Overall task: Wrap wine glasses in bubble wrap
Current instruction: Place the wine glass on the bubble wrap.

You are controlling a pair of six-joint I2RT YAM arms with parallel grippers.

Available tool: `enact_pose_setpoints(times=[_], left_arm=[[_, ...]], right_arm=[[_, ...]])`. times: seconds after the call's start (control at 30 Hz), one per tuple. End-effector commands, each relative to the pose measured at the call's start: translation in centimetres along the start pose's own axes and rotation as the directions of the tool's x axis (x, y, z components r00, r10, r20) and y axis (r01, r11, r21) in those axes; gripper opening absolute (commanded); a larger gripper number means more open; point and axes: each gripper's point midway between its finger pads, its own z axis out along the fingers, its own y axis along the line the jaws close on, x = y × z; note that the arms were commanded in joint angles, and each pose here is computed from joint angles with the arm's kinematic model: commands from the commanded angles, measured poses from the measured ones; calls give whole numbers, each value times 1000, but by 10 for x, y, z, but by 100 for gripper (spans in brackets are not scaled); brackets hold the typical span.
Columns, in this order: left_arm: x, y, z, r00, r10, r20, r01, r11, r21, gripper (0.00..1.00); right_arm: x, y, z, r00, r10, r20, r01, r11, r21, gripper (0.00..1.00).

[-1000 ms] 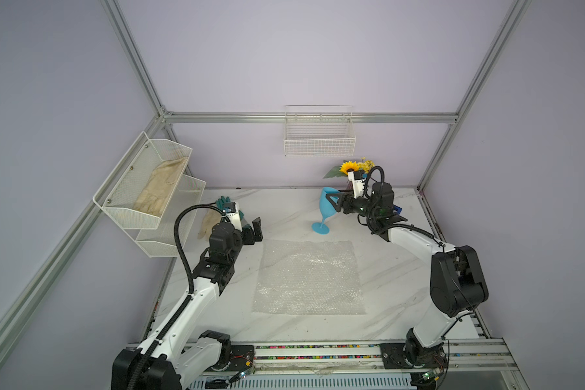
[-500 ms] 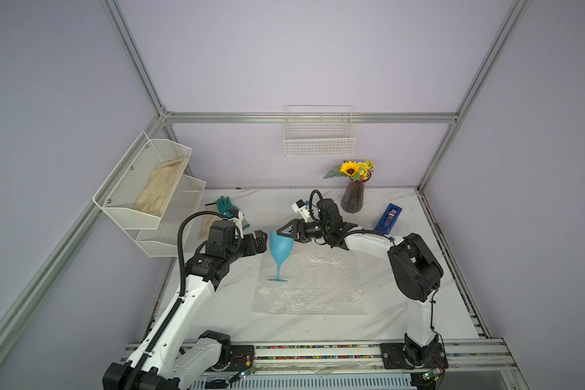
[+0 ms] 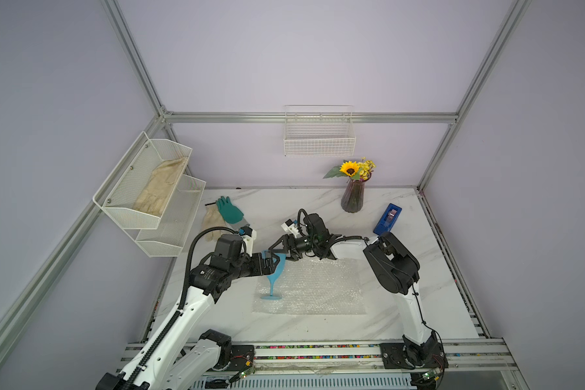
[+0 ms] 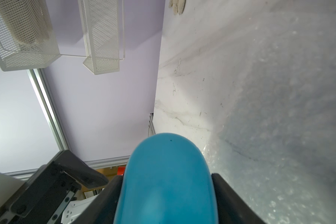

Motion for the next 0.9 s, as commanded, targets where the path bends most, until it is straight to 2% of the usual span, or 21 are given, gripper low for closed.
enact_pose_setpoints(times=[0.0,0.2,0.33,0.47,0.53,0.87], left_arm=[[13,12,13,999,-22,-32,21,999,-48,100],[28,36,33,995,-59,-83,43,984,-175,99],[39,42,47,989,-68,-131,43,981,-191,97],[41,42,55,989,-62,-136,35,982,-187,97],[39,45,57,990,-58,-130,31,979,-202,97],[42,51,77,990,-48,-135,19,978,-210,93]], right_arm=[[-6,0,7,1000,2,22,-1,1000,-23,71],[-9,-13,11,1000,7,27,-7,1000,20,71],[-13,-16,13,999,-11,32,9,999,47,78],[-15,-17,11,999,-19,47,16,998,65,82],[-18,-15,10,998,-30,56,25,996,81,90],[-34,3,-3,987,-105,121,85,984,158,97]])
